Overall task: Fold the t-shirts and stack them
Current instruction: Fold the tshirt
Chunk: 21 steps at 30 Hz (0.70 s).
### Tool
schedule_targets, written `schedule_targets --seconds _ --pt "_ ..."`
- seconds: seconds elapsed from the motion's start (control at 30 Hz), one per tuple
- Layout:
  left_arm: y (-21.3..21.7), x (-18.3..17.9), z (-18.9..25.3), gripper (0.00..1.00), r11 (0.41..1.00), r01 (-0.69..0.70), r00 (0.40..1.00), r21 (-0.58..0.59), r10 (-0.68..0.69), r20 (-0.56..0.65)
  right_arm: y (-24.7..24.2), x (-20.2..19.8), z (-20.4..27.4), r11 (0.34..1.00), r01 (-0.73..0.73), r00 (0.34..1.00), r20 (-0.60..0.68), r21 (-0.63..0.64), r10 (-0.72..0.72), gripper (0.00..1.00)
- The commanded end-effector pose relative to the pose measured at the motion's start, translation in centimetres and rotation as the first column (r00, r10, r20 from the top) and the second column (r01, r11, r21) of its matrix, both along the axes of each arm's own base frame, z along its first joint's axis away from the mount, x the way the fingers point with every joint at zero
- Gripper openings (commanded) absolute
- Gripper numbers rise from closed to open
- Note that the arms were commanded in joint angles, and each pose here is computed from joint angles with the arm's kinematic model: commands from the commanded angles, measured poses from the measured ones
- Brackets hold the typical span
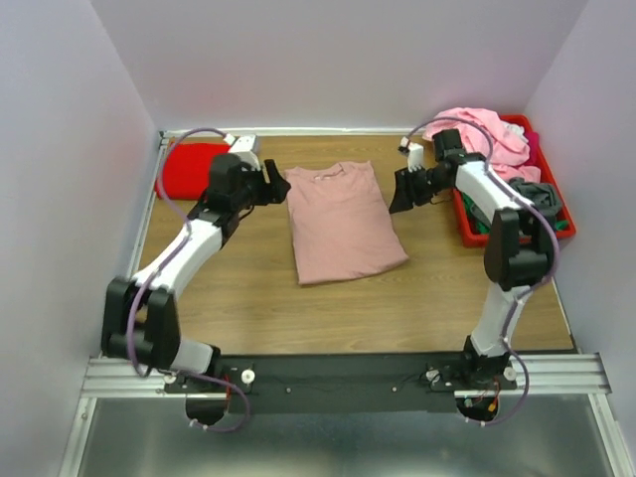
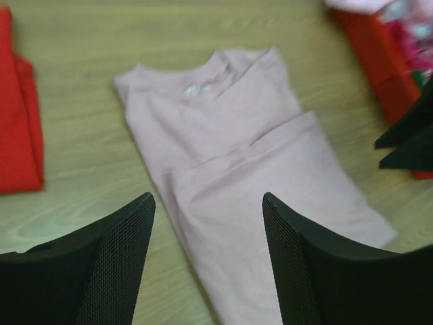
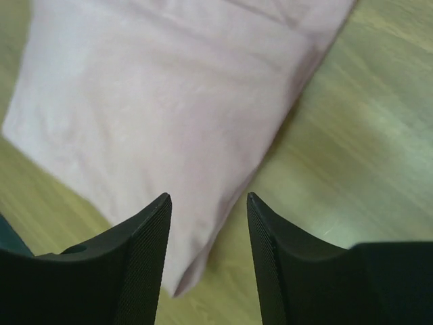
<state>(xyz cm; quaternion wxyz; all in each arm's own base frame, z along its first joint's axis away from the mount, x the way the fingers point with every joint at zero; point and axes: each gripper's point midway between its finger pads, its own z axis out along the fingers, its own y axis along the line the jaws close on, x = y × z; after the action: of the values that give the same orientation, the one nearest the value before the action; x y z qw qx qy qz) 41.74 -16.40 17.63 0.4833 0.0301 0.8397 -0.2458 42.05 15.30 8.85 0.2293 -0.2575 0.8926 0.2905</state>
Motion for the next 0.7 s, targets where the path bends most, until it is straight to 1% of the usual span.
schedule_targets --seconds 0.0,0.03,0.07,0.1,0.17,0.23,0.3,0.37,0.43,0.67 --pt "-1.0 -4.3 1.3 0.73 0.992 0.094 0.996 -0.080 -0.094 -0.005 0.1 -4.7 2.3 0.997 -0.053 0.998 0.017 0.049 0.052 0.56" --pt "-1.3 -6.1 -0.4 0.73 0.987 0.122 0.990 -0.105 -0.129 -0.060 -0.1 -6.7 0.7 0.997 -0.053 0.998 -0.042 0.053 0.056 0.56" --pt "-2.2 -7.6 -1.3 0.73 0.973 0.172 0.978 -0.152 -0.187 -0.094 -0.1 -7.5 1.0 0.997 -0.055 0.998 -0.040 0.054 0.057 0.57" --pt "-2.5 -9.9 -3.6 0.72 0.966 0.168 0.965 -0.197 -0.202 -0.167 -0.3 -8.2 0.7 0.997 -0.055 0.997 -0.051 0.050 0.057 0.57" --pt "-3.0 -11.6 -4.9 0.69 0.958 0.176 0.956 -0.228 -0.221 -0.191 -0.7 -9.6 -0.4 0.998 -0.051 0.995 -0.087 0.038 0.054 0.57" --pt "-3.3 -13.3 -6.2 0.69 0.956 0.172 0.951 -0.238 -0.225 -0.213 -0.9 -10.5 -1.1 0.999 -0.044 0.993 -0.112 0.026 0.047 0.57" --pt "-3.2 -14.3 -7.5 0.69 0.956 0.170 0.944 -0.241 -0.228 -0.240 -1.0 -10.9 -1.6 0.999 -0.045 0.991 -0.126 0.019 0.047 0.57" --pt "-3.6 -14.7 -7.6 0.68 0.949 0.183 0.941 -0.257 -0.245 -0.233 -1.1 -11.3 -1.9 0.999 -0.043 0.989 -0.138 0.018 0.045 0.57" --pt "-3.9 -15.2 -8.4 0.68 0.946 0.190 0.931 -0.263 -0.259 -0.256 -1.2 -11.9 -2.5 0.999 -0.043 0.986 -0.159 0.016 0.045 0.57" --pt "-5.2 -15.0 -10.5 0.66 0.946 0.218 0.909 -0.240 -0.286 -0.302 -0.9 -13.0 -3.5 0.998 -0.052 0.977 -0.205 0.042 0.059 0.56"
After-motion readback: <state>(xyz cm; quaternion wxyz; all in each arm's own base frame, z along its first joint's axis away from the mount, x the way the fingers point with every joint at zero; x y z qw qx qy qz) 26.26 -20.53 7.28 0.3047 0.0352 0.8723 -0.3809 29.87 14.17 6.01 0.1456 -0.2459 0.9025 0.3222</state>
